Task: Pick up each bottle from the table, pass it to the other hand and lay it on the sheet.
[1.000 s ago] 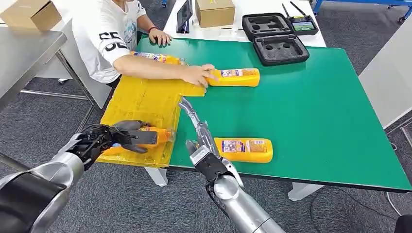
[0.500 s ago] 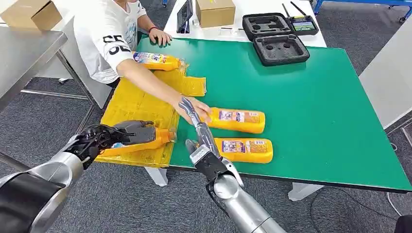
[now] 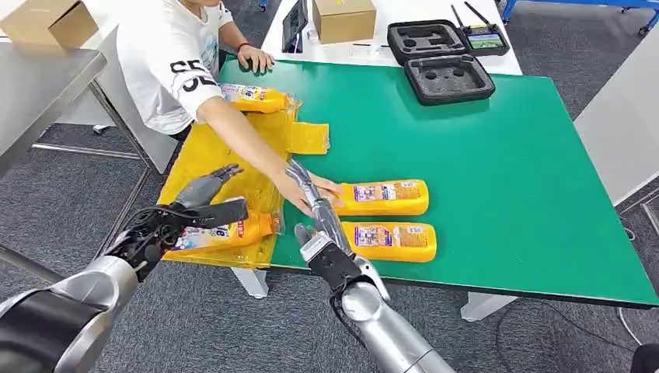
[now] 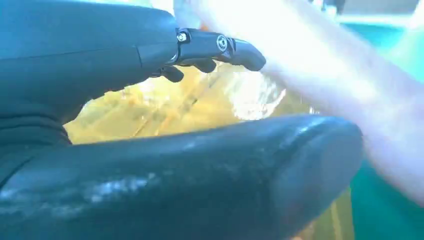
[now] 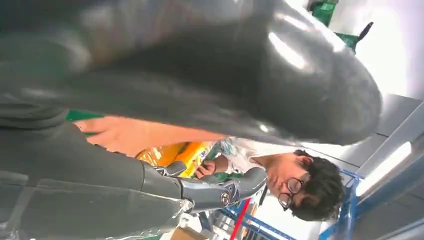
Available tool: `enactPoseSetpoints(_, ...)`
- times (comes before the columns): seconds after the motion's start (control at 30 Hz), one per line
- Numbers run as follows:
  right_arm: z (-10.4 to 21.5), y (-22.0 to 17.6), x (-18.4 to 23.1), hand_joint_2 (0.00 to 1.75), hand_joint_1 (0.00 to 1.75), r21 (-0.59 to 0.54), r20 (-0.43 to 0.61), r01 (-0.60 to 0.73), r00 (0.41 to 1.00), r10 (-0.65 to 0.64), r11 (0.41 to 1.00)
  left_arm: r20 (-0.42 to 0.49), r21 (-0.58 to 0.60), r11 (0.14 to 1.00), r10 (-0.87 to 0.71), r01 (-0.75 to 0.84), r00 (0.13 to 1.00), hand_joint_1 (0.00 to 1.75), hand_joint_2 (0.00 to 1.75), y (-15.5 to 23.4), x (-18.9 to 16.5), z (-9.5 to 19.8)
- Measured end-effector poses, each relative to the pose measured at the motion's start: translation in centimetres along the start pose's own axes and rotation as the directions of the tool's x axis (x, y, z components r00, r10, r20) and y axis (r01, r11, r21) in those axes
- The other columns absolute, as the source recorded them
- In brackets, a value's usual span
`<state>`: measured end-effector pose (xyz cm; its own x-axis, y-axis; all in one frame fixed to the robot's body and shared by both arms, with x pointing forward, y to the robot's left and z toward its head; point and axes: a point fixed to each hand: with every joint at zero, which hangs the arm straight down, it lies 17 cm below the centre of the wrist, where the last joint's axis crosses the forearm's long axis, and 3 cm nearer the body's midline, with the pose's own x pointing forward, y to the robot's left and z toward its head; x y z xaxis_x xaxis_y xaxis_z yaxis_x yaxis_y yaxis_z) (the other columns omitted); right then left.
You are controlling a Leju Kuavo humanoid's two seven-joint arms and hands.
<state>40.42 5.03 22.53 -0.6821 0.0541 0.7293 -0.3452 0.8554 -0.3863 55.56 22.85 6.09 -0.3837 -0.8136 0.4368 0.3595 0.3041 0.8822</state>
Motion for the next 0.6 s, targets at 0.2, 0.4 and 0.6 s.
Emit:
enactPoseSetpoints(0.2, 0.1, 0.2, -0.1, 0.0, 0.0, 0.007, -0.005, 0.005, 1.0, -0.005, 1.0, 0.015, 0.06, 0.998, -0.035, 0.034, 0.999, 0.0, 0.0, 0.7, 0.3, -0.1)
enactPoseSetpoints(0.4, 0.5, 1.2, -0.3, 0.0, 0.0, 0.053, -0.018, 0.026, 1.0, -0.025, 0.998, -0.02, 0.455, 0.787, -0.46, 0.417, 0.888, 0.0, 0.0, 8.5, 3.2, 0.7)
enactPoseSetpoints(0.6, 0.4, 2.6, -0.2, 0.0, 0.0, 0.093, -0.028, 0.038, 0.999, -0.036, 0.995, -0.088, 0.653, 0.51, -0.683, 0.56, 0.725, 0.0, 0.0, 15.2, 10.3, 3.6)
